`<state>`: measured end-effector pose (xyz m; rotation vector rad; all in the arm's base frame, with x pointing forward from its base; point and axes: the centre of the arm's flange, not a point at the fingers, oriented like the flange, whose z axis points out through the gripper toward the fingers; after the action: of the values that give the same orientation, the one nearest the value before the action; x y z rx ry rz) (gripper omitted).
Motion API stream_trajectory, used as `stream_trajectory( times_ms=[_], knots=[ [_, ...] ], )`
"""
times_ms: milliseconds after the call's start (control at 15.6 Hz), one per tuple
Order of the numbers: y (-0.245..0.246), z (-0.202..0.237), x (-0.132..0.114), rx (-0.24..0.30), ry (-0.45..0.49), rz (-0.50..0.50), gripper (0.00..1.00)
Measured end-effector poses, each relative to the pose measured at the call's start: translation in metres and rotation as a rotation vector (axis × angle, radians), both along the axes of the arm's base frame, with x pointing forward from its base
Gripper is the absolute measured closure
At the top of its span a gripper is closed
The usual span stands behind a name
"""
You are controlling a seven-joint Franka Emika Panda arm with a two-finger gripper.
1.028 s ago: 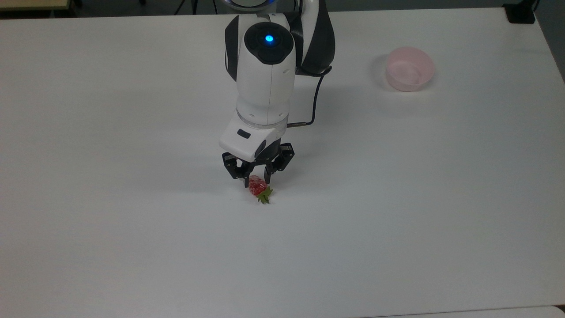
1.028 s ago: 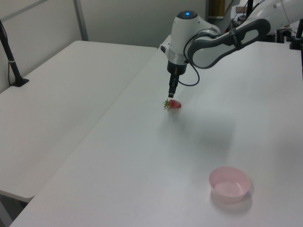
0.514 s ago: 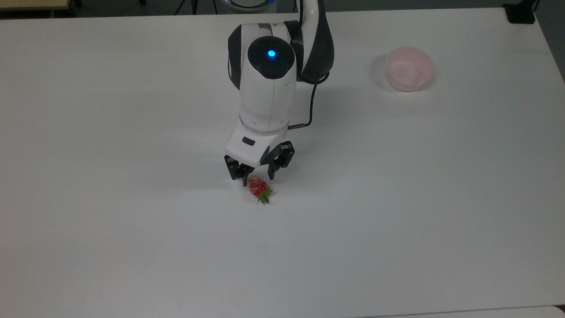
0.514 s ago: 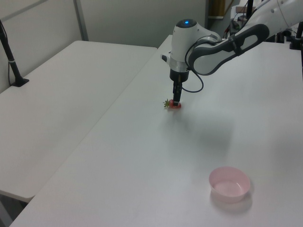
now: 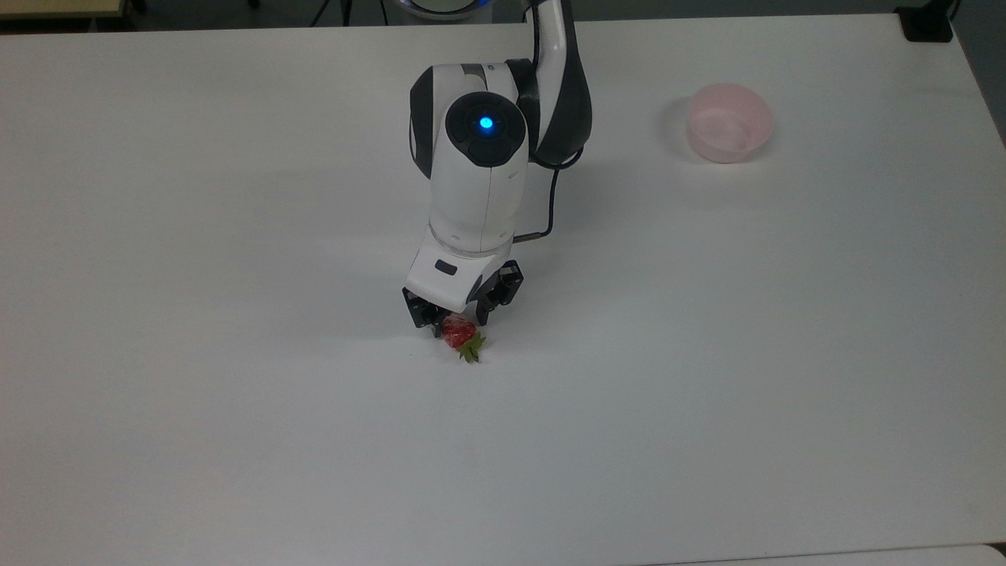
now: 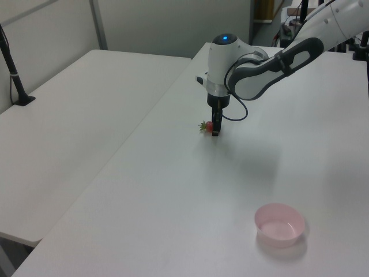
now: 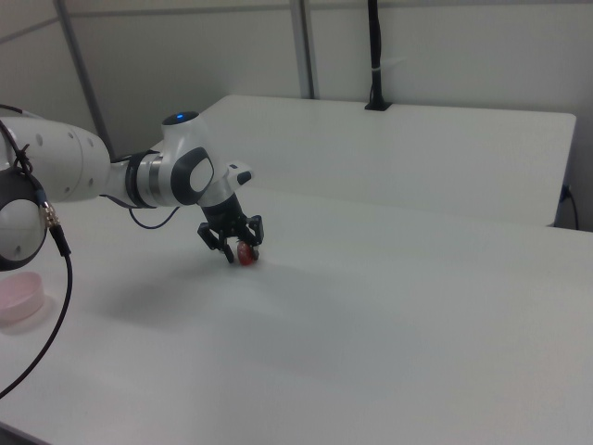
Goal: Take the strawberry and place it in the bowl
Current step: 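Close the gripper around the red strawberry, then lift the strawberry up off the table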
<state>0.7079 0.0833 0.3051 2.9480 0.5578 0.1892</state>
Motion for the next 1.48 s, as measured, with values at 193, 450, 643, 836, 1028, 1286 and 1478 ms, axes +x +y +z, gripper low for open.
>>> stream_trajectory(
  times_ms=[193, 450, 643, 836, 1028, 1286, 1478],
  knots=[
    [0.0, 0.001, 0.001, -0.011, -0.003, 0.008, 0.49],
    [0.0, 0.002, 0.001, -0.014, -0.005, 0.011, 0.61],
    [0.0, 0.002, 0.001, -0.014, -0.006, 0.012, 0.61],
    [0.001, 0.013, 0.005, -0.009, -0.039, 0.013, 0.61],
    [-0.012, 0.075, 0.009, 0.003, -0.121, -0.007, 0.61],
    [-0.038, 0.181, -0.014, 0.016, -0.187, -0.051, 0.61],
    [-0.027, 0.214, -0.041, 0.03, -0.199, -0.034, 0.61]
  ],
)
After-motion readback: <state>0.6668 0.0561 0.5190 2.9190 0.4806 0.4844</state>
